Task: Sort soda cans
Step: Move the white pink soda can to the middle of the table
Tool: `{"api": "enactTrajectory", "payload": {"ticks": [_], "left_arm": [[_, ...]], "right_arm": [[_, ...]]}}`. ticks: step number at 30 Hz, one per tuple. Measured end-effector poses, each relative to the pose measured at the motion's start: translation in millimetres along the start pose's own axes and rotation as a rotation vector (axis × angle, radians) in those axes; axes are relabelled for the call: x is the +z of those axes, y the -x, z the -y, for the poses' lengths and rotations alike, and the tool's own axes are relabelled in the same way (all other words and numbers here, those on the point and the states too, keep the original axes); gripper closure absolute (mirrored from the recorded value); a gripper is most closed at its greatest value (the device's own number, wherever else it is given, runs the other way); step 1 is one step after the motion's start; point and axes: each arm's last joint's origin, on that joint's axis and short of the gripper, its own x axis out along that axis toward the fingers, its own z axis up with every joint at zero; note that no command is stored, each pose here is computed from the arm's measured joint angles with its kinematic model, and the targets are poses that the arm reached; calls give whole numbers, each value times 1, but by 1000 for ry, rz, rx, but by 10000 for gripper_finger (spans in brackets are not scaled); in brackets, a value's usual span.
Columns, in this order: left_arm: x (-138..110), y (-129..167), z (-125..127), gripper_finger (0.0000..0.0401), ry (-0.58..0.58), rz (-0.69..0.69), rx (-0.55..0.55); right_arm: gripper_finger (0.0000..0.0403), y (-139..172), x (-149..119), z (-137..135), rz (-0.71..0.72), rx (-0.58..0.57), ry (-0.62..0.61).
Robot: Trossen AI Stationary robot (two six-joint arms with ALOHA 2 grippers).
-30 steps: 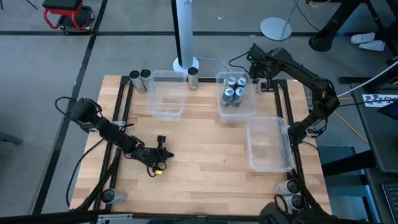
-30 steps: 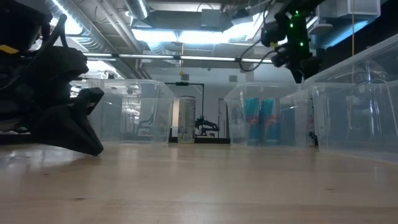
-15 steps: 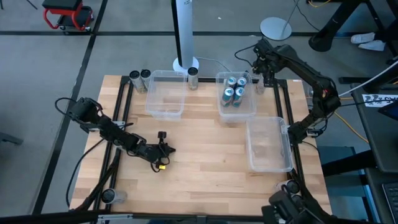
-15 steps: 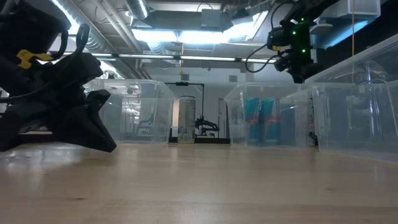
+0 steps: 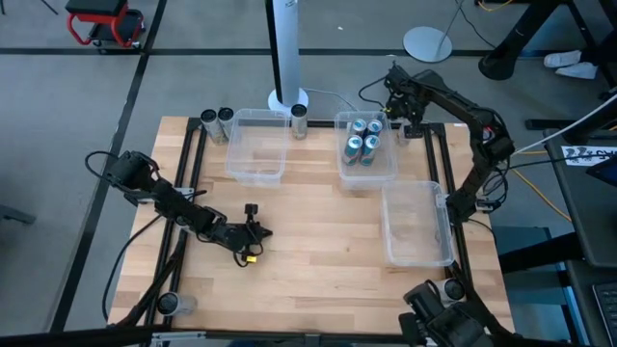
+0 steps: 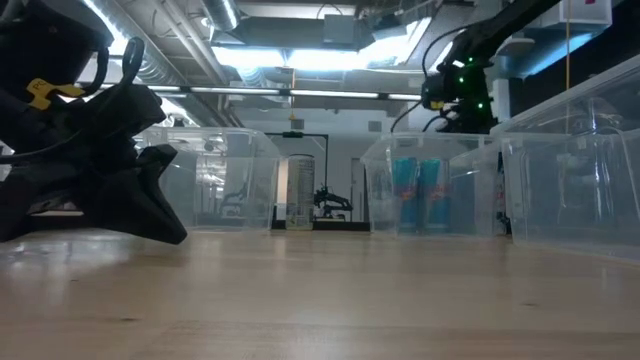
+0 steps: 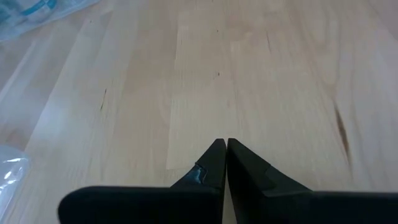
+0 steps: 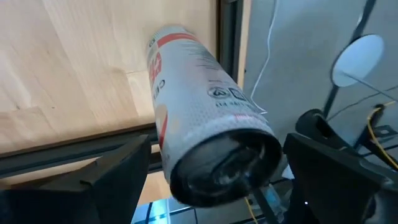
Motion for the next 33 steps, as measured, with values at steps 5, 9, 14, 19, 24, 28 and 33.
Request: {"api": "enactTrajectory", "payload": {"ticks": [5, 9, 14, 19, 24, 28, 33], "left_arm": [[0, 0, 0, 393, 0, 0, 0], [0, 0, 0, 393, 0, 0, 0], [0, 0, 0, 393, 2, 3, 0], [1, 0, 0, 393, 2, 3, 0], [0, 0, 0, 393, 14, 3, 0], [0, 0, 0, 393, 36, 3, -1], [0, 0, 0, 393, 39, 3, -1]], "right_arm": [[34, -7, 4, 1, -10, 21, 13], [66, -7, 4, 1, -7, 21, 32], [156, -6, 4, 0, -3, 24, 40], [158, -5, 3, -1, -13, 31, 43], [158, 5, 0, -10, -29, 38, 66], [158, 25, -2, -20, 3, -10, 62], [158, 59, -7, -43, 37, -44, 82]]}}
